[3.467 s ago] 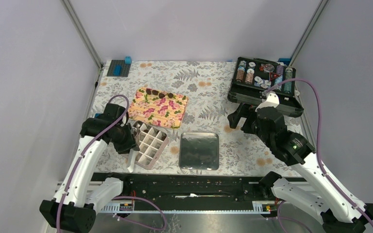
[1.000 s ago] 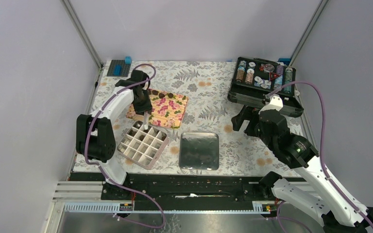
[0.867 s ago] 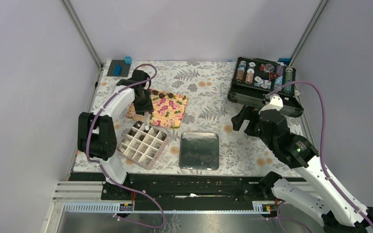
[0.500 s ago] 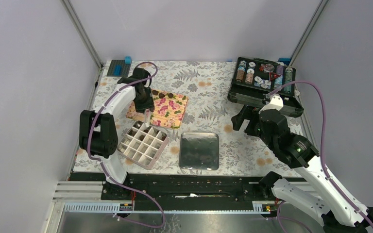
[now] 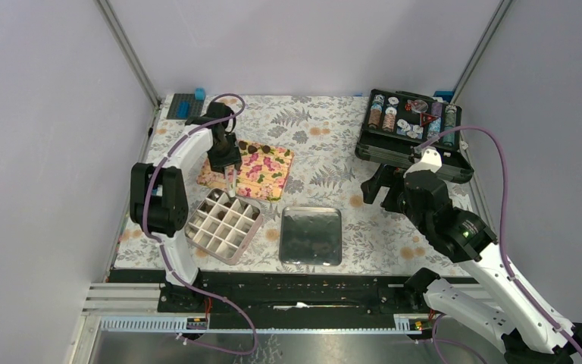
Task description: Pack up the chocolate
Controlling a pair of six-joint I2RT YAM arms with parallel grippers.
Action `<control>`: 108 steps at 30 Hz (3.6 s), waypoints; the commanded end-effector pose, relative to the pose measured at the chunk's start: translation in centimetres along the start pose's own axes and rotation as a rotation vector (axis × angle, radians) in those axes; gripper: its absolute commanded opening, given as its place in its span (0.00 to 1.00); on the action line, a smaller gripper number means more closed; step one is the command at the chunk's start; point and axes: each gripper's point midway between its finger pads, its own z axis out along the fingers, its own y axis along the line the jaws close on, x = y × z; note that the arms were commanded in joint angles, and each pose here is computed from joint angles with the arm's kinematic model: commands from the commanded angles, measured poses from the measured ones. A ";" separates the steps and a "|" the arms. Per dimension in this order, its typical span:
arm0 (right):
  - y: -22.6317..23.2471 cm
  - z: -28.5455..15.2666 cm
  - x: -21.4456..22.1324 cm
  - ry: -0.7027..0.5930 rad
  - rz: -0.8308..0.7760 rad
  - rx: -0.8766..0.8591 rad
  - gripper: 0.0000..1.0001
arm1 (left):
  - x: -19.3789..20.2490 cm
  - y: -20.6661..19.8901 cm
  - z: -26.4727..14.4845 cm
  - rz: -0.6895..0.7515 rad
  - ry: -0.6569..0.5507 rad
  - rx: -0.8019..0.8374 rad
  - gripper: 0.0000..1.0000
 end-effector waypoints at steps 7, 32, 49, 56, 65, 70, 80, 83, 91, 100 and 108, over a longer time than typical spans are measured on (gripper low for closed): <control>0.2 -0.1 -1.6 -0.048 0.016 0.015 0.99 | -3.3 -0.9 0.1 -0.035 -0.067 0.036 0.45; 0.7 0.1 -1.5 -0.041 0.027 -0.005 0.99 | -1.0 0.1 -5.9 0.017 -0.142 0.087 0.00; 2.0 1.0 -1.1 -0.021 0.014 -0.057 0.99 | 14.1 2.8 -15.8 -0.027 -0.053 0.185 0.00; 2.2 0.9 -1.0 -0.021 0.013 -0.074 0.99 | 18.8 3.9 -18.6 -0.016 0.024 0.207 0.00; 1.8 0.7 -0.6 -0.026 0.026 -0.071 0.99 | 22.8 5.3 -18.1 0.042 0.162 0.195 0.00; 1.7 0.8 -0.6 -0.025 0.020 -0.068 0.99 | 23.3 5.6 -18.2 0.059 0.181 0.183 0.00; 2.0 1.2 -0.6 -0.022 0.020 -0.074 0.99 | 23.5 5.0 -17.3 0.054 0.186 0.200 0.00; 2.0 1.2 -0.5 -0.023 0.017 -0.072 0.99 | 23.3 5.1 -17.1 0.053 0.182 0.187 0.00; 1.8 1.1 -0.5 -0.025 0.018 -0.071 0.99 | 23.0 4.9 -16.8 0.050 0.179 0.188 0.26; 1.7 1.1 -0.5 -0.026 0.019 -0.068 0.99 | 22.8 4.7 -16.8 0.055 0.176 0.189 0.36; 1.8 1.1 -0.4 -0.024 0.022 -0.070 0.99 | 22.9 4.9 -16.6 0.060 0.183 0.180 0.41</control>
